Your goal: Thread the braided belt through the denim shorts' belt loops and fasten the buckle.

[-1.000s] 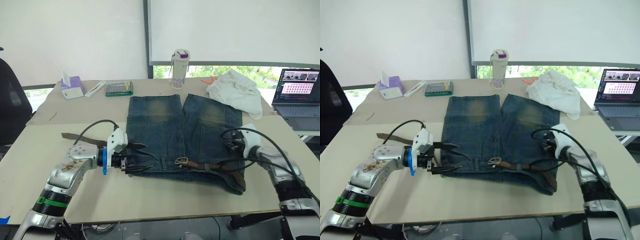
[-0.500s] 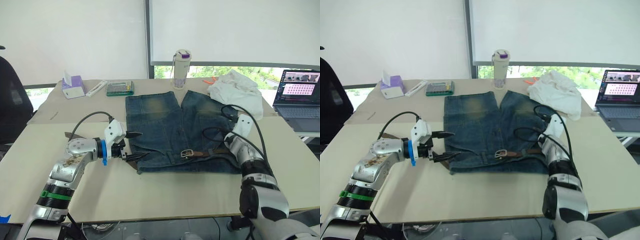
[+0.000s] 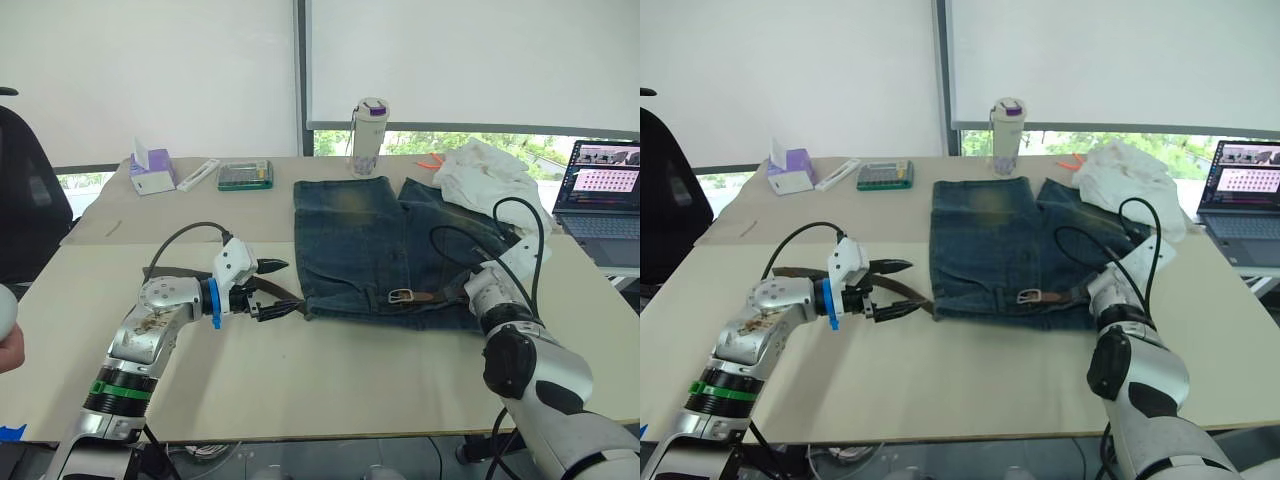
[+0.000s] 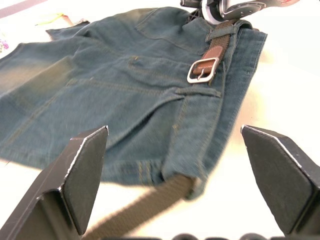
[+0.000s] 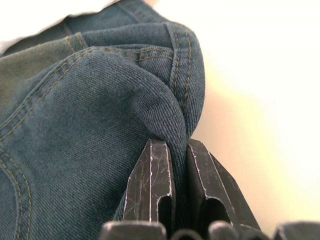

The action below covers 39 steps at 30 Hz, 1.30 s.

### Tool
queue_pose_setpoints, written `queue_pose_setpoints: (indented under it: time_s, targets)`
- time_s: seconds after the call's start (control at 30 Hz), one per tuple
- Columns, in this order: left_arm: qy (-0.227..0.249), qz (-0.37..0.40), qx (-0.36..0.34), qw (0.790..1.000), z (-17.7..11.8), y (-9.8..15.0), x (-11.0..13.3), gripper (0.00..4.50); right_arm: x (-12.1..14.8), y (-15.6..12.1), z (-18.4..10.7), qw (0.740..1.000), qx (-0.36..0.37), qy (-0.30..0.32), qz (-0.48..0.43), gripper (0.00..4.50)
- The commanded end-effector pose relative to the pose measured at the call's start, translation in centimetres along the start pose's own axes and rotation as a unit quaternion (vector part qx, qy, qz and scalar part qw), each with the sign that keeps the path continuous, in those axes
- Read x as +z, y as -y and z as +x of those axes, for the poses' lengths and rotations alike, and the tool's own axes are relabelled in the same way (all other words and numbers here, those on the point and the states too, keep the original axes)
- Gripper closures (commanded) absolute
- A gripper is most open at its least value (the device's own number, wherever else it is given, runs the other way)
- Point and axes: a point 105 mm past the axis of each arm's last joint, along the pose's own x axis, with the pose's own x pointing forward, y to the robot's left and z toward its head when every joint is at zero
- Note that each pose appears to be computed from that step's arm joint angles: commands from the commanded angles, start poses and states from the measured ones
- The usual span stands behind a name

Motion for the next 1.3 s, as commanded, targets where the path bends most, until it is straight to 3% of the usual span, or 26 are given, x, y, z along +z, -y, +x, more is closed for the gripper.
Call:
queue_pose_setpoints:
  time_s: [0.03, 0.1, 0.2, 0.27, 0.37, 0.6, 0.8, 0.93, 1.0, 1.1, 1.17, 1.27, 1.3]
  targets:
    - [0.012, 0.019, -0.002, 1.000, 0.3, -0.1, 1.2, 0.00, 2.7, -0.1, 0.1, 0.999, 0.000, 0.040, 0.018, 4.48]
    - [0.012, 0.019, -0.003, 1.000, 0.3, -0.1, 1.1, 0.00, 2.1, -1.0, -0.1, 0.999, 0.024, 0.030, 0.014, 4.48]
    - [0.013, 0.017, -0.003, 1.000, 0.4, 0.0, 1.2, 0.00, 0.6, -5.1, -1.1, 0.986, 0.159, -0.004, -0.058, 4.48]
    - [0.011, 0.017, -0.003, 1.000, 0.3, -0.1, 1.2, 0.00, -0.2, -7.0, -2.0, 0.966, 0.242, -0.025, -0.086, 3.49]
    - [0.008, 0.015, -0.001, 1.000, 0.1, -0.1, 1.1, 0.00, -0.5, -7.5, -2.6, 0.936, 0.319, -0.046, -0.140, 2.51]
    - [0.007, -0.007, 0.024, 1.000, -1.1, -0.6, 0.3, 0.00, 2.7, -3.4, -2.4, 0.884, 0.382, -0.060, -0.264, 0.03]
    - [0.028, -0.058, 0.076, 0.995, -2.3, -1.4, -0.3, 0.00, 4.0, -0.5, -6.1, 0.802, 0.467, -0.064, -0.366, 0.03]
    - [0.039, -0.092, 0.188, 0.977, -3.5, -3.5, -1.2, 0.00, 4.8, 0.8, -9.6, 0.739, 0.519, -0.018, -0.430, 0.03]
    - [0.035, -0.096, 0.235, 0.966, -4.0, -4.5, -1.6, 0.00, 4.8, 0.8, -10.9, 0.722, 0.539, -0.003, -0.434, 0.03]
    - [0.041, -0.151, 0.371, 0.915, -5.8, -6.9, -2.9, 0.00, 3.4, -0.9, -15.5, 0.674, 0.616, 0.032, -0.405, 0.03]
    - [0.050, -0.177, 0.405, 0.896, -6.2, -7.2, -3.2, 0.00, 2.3, -1.3, -17.8, 0.651, 0.651, 0.024, -0.390, 0.03]
    - [0.077, -0.241, 0.482, 0.839, -7.3, -8.1, -3.5, 0.00, 0.5, -1.7, -20.8, 0.615, 0.694, 0.003, -0.373, 0.03]
    - [0.079, -0.249, 0.495, 0.829, -7.5, -8.3, -3.6, 0.00, 0.3, -1.7, -21.1, 0.611, 0.699, -0.003, -0.372, 0.03]
